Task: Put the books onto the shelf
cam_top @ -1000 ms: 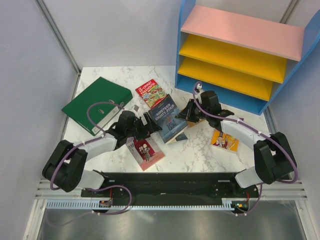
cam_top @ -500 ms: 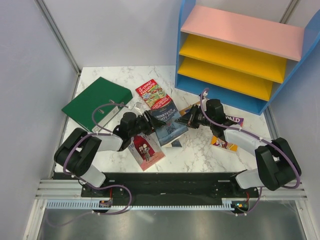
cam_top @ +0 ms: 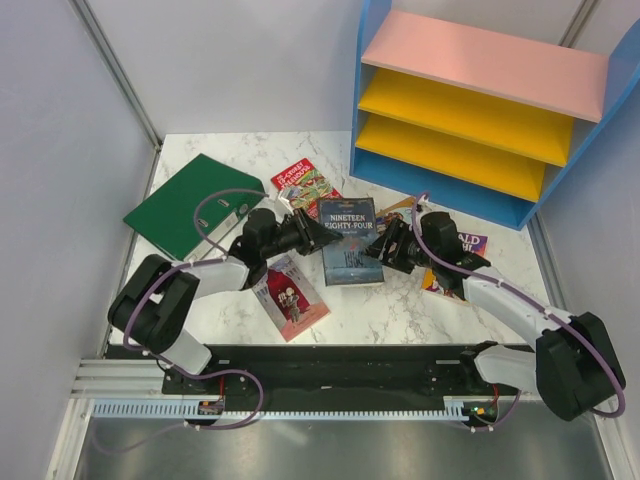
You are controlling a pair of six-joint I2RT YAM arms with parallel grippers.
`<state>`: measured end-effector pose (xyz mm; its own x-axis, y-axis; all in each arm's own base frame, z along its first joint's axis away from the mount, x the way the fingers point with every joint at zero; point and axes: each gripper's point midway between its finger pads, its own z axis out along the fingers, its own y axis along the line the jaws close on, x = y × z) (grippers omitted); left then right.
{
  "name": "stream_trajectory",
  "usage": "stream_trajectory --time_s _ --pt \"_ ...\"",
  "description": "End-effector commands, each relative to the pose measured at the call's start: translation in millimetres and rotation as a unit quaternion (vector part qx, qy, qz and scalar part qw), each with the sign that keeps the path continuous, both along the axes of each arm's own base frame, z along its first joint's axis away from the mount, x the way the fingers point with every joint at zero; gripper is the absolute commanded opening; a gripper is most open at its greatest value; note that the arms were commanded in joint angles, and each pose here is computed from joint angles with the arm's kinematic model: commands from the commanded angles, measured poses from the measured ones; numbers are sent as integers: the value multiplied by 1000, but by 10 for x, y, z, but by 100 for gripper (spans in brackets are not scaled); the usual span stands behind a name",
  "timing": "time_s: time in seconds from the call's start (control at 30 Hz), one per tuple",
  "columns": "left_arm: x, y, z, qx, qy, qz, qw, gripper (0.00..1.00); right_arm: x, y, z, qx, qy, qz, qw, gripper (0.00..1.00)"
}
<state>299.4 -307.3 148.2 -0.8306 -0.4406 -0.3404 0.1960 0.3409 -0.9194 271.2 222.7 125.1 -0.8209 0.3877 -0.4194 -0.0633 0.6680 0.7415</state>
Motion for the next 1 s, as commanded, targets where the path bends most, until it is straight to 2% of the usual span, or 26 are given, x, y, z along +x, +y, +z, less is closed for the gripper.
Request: stream_trajectory --time_s 0.0,0.2,0.3,0.47,0.6,0.8,0.97 --pt "16 -95 1022 -102 -97 -58 988 2 -37 -84 66 -3 -16 -17 1000 76" --pt "15 -146 1336 -146 -113 -119 976 2 -18 -158 217 2 -46 -29 999 84" --pt "5 -175 1393 -161 -118 -144 969 2 -15 -267 347 8 -73 -49 996 97" --pt "-3 -221 1464 -177 -134 -181 958 2 -70 -410 551 29 -114 -73 990 98" --pt "20 -245 1463 -182 -132 -189 956 2 -85 -335 726 68 -147 -59 985 98" --pt "85 -278 1476 -189 -134 -191 954 2 -207 -163 777 158 -144 -30 976 98" --pt "155 -322 1503 -197 -131 -194 952 2 -235 -141 792 175 -148 -24 973 98"
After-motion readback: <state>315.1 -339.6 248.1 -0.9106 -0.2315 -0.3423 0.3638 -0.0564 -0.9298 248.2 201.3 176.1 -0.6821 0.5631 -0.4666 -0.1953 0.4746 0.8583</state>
